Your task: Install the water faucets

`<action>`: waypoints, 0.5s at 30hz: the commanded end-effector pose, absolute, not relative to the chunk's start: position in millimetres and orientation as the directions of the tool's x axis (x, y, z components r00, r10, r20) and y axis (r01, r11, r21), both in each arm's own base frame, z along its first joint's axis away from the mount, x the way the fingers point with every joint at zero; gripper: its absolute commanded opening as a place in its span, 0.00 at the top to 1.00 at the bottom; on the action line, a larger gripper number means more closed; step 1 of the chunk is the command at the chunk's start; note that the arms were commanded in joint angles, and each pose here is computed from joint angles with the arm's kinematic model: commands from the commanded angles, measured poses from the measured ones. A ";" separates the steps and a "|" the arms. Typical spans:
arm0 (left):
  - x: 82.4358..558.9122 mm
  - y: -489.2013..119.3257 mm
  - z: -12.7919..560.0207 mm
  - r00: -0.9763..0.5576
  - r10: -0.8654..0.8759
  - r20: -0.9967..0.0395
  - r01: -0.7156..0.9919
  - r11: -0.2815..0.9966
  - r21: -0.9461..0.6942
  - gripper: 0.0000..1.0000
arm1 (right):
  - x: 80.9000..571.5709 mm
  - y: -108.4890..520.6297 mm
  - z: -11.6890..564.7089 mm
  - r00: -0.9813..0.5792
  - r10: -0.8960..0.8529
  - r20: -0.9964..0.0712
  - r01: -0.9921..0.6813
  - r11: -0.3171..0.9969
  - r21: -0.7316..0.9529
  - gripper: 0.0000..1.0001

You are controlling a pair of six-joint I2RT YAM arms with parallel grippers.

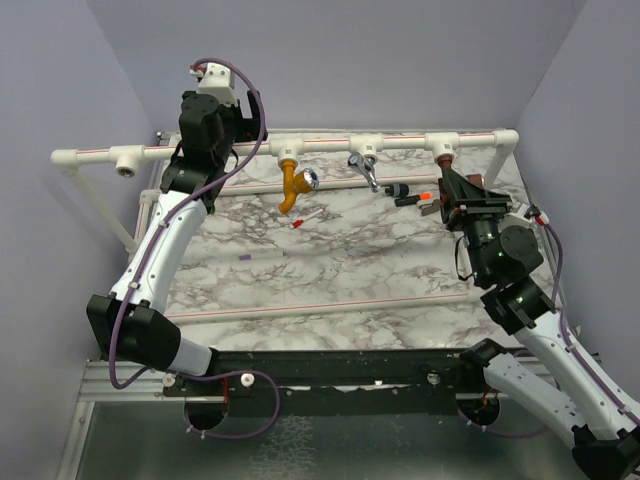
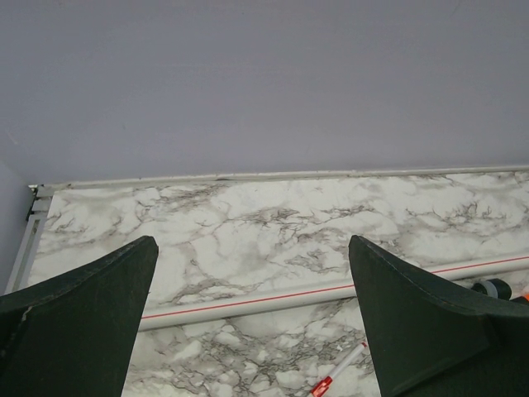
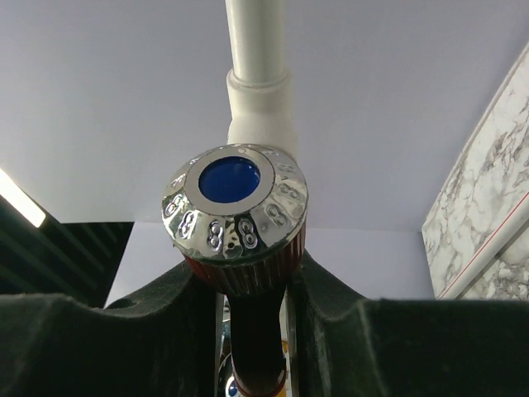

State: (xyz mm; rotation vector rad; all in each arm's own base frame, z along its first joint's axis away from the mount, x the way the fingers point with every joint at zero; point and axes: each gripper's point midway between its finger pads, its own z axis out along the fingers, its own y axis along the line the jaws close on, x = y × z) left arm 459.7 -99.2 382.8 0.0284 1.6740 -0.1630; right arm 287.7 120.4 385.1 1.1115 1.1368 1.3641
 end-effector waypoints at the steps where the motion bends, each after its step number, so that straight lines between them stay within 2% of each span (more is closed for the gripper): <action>1: 461.3 -104.1 319.4 -0.291 -0.029 -0.956 0.121 0.990 -0.067 0.01 | 270.0 142.4 406.9 -0.226 0.970 0.094 -0.167 -0.133 0.977 0.89; 4: 461.5 -103.9 318.8 -0.293 -0.031 -0.956 0.120 0.990 -0.069 0.01 | 268.3 139.0 403.6 -0.209 0.976 0.065 -0.161 -0.100 0.982 0.63; 6: 461.7 -104.3 318.4 -0.294 -0.030 -0.955 0.121 0.990 -0.068 0.01 | 266.4 137.4 403.5 -0.204 0.978 0.047 -0.163 -0.081 0.983 0.52; 9: 461.5 -104.0 318.8 -0.293 -0.030 -0.956 0.121 0.990 -0.069 0.01 | 263.8 133.7 404.2 -0.189 0.982 0.016 -0.170 -0.048 0.984 0.40; 15: 461.5 -104.1 319.2 -0.292 -0.030 -0.956 0.122 0.990 -0.069 0.01 | 253.9 121.0 401.5 -0.148 0.987 -0.063 -0.144 0.042 0.989 0.24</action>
